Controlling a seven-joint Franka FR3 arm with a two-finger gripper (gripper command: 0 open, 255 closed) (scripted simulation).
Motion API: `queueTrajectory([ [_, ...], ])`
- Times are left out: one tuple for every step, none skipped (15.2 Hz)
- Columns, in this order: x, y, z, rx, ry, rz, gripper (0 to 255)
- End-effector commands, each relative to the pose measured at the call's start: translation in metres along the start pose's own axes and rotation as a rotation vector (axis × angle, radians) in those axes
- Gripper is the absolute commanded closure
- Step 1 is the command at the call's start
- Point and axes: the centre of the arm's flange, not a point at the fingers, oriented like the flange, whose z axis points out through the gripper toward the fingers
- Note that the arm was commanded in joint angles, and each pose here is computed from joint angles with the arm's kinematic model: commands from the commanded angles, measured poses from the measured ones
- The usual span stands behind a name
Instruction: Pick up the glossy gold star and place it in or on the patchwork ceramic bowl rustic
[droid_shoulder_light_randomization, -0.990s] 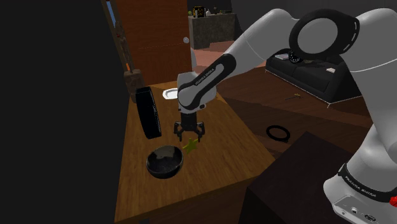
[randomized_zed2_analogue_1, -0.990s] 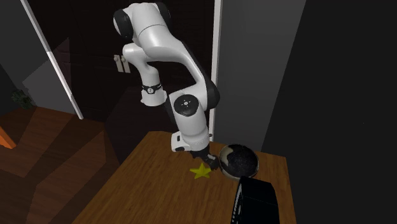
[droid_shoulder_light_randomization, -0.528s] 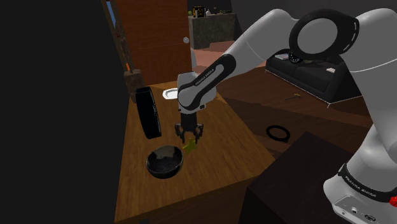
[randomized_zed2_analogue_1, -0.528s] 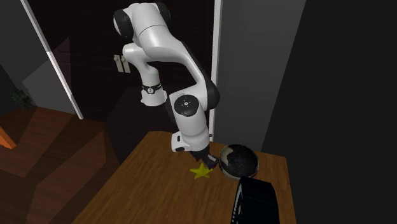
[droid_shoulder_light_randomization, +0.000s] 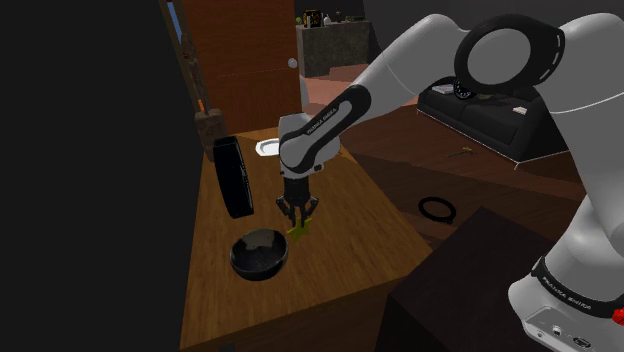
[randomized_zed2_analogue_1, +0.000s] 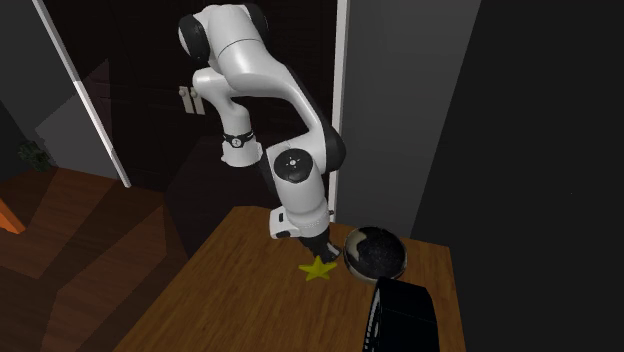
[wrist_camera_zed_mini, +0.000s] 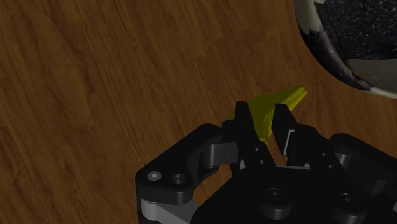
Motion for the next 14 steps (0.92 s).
queueTrajectory([
  [0.0, 0.0, 0.001, -0.001, 0.0, 0.001, 255],
  [-0.001, 0.0, -0.005, -0.001, 0.0, 0.001, 255],
  [-0.002, 0.001, -0.01, -0.001, 0.0, 0.001, 255],
  [-0.004, 0.001, -0.015, -0.001, 0.0, 0.001, 255],
  [-0.005, 0.001, -0.02, -0.001, 0.0, 0.001, 255],
  [-0.007, 0.001, -0.025, -0.001, 0.0, 0.001, 255],
  [-0.008, 0.001, -0.03, -0.001, 0.0, 0.001, 255],
  [-0.009, 0.001, -0.035, -0.001, 0.0, 0.001, 255],
  [-0.011, 0.001, -0.04, -0.001, 0.0, 0.001, 255],
  [-0.012, 0.001, -0.045, -0.001, 0.0, 0.001, 255],
  [-0.014, 0.001, -0.05, -0.001, 0.0, 0.001, 255],
  [-0.015, 0.001, -0.055, -0.001, 0.0, 0.001, 255],
  [-0.016, 0.001, -0.061, -0.001, 0.0, 0.001, 255],
  [-0.018, 0.001, -0.066, -0.001, 0.0, 0.001, 255],
])
